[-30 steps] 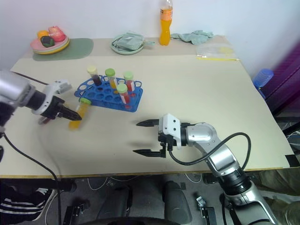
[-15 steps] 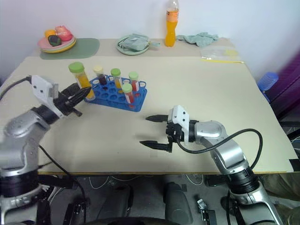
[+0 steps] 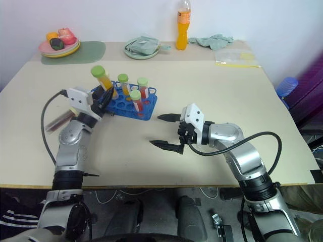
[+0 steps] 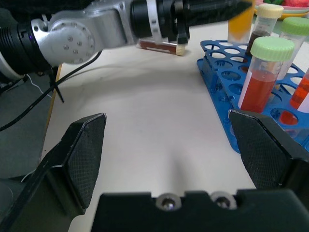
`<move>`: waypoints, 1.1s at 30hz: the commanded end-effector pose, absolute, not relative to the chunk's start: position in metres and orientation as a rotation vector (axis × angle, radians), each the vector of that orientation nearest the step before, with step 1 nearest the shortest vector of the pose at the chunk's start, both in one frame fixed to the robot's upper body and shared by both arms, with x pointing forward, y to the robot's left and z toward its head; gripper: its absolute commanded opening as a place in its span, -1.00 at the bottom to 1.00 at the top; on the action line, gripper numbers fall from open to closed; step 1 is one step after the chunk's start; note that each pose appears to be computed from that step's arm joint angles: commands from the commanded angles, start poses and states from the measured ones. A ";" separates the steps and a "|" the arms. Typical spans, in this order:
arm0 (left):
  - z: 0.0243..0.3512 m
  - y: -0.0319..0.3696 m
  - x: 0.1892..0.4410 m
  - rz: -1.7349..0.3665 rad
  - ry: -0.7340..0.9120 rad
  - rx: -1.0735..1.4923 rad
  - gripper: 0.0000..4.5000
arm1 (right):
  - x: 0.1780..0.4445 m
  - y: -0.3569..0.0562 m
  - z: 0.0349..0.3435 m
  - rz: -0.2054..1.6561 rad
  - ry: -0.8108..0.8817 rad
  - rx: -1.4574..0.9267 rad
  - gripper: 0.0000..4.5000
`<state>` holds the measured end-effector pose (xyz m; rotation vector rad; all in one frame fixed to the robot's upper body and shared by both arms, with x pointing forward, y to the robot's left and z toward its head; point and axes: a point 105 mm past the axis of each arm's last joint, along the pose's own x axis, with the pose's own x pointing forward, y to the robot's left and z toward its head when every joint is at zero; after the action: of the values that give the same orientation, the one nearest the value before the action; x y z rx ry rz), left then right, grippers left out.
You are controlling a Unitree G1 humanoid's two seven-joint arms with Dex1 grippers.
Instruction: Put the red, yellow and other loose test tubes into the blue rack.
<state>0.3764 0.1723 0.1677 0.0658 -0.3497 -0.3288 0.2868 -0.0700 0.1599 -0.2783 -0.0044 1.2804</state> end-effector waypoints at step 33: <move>0.138 0.157 0.383 -0.378 -0.269 0.071 -0.68 | 0.290 -0.071 0.176 1.209 -0.103 -0.295 1.00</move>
<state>0.3818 0.1545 0.1426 0.0629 -0.2882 -0.3843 0.2911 -0.0704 0.1622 -0.2808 -0.0357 1.2247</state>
